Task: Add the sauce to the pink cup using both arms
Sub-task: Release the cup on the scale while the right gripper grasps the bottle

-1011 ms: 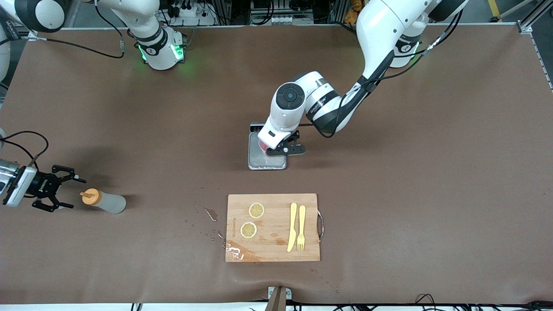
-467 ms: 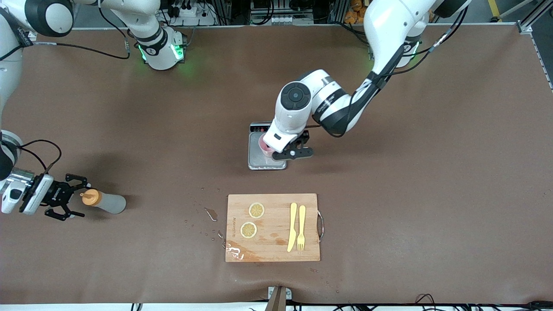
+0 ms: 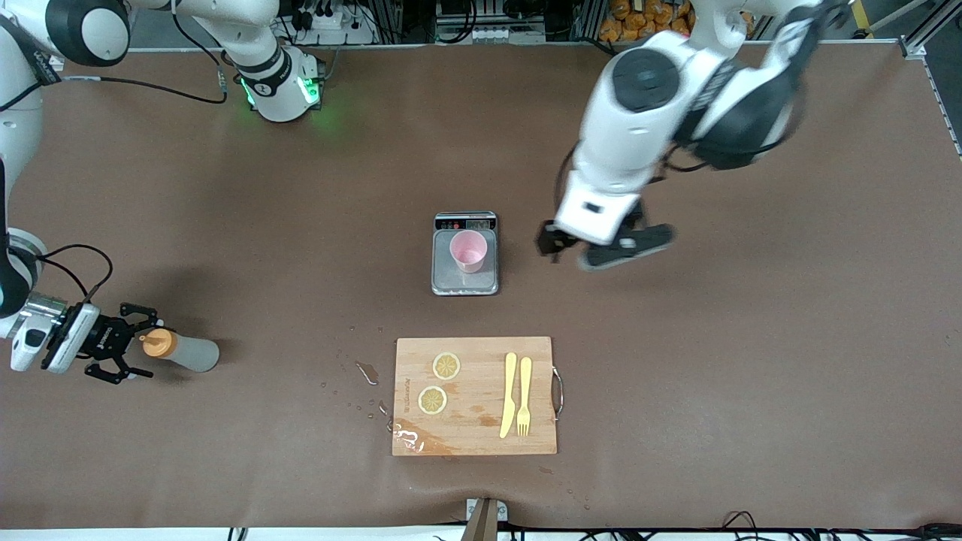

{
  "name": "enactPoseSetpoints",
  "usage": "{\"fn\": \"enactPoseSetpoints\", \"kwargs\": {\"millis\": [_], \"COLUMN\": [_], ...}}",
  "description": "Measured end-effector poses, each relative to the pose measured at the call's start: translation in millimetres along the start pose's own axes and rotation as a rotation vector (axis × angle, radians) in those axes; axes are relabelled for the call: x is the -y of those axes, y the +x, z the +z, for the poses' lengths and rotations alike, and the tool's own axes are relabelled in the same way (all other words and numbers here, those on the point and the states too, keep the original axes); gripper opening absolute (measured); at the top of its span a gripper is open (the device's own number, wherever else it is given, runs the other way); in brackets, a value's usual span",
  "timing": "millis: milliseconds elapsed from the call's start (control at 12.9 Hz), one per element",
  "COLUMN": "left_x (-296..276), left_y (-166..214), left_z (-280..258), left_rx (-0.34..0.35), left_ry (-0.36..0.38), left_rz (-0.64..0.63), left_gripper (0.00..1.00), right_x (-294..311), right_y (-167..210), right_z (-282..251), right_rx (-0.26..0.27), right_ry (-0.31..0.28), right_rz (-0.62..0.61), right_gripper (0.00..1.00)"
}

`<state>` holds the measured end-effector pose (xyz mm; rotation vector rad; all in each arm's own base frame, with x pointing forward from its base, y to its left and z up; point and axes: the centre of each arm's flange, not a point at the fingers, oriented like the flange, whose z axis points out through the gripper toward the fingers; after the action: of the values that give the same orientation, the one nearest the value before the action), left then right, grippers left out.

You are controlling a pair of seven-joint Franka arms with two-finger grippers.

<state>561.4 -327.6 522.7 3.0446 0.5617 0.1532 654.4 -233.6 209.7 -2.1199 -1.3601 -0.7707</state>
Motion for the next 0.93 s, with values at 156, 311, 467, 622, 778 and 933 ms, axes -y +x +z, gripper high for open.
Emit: {"fn": "enactPoseSetpoints", "kwargs": {"millis": [156,311,467,622,778,933], "left_x": [62.9,122.3,170.6,212.5,242.6,252.2], "left_y": [56.7,101.2,129.5,146.6,155.0,154.6], "left_z": [-17.4,-25.4,-36.7,-48.4,-55.5,-62.4], "left_rx": [-0.008,-0.01,-0.022,-0.022,-0.007,-0.003], "left_ry": [0.008,0.024,0.035,0.054,0.072,0.081], "left_rz": [0.024,0.062,0.126,0.183,0.213,0.221], "left_gripper": [1.0,1.0,1.0,1.0,1.0,1.0], "right_x": [2.7,6.6,8.9,11.8,14.3,17.2], "right_y": [-9.3,-10.1,-8.6,-10.6,-13.0,-12.2], "right_z": [-2.0,0.2,4.3,8.6,11.8,14.7], "right_rx": [-0.016,-0.067,-0.096,-0.103,-0.106,-0.119], "right_ry": [0.001,0.016,0.024,0.03,0.036,0.056], "right_rz": [-0.021,-0.029,-0.066,-0.101,-0.115,-0.117], "right_gripper": [1.0,1.0,1.0,1.0,1.0,1.0]}}
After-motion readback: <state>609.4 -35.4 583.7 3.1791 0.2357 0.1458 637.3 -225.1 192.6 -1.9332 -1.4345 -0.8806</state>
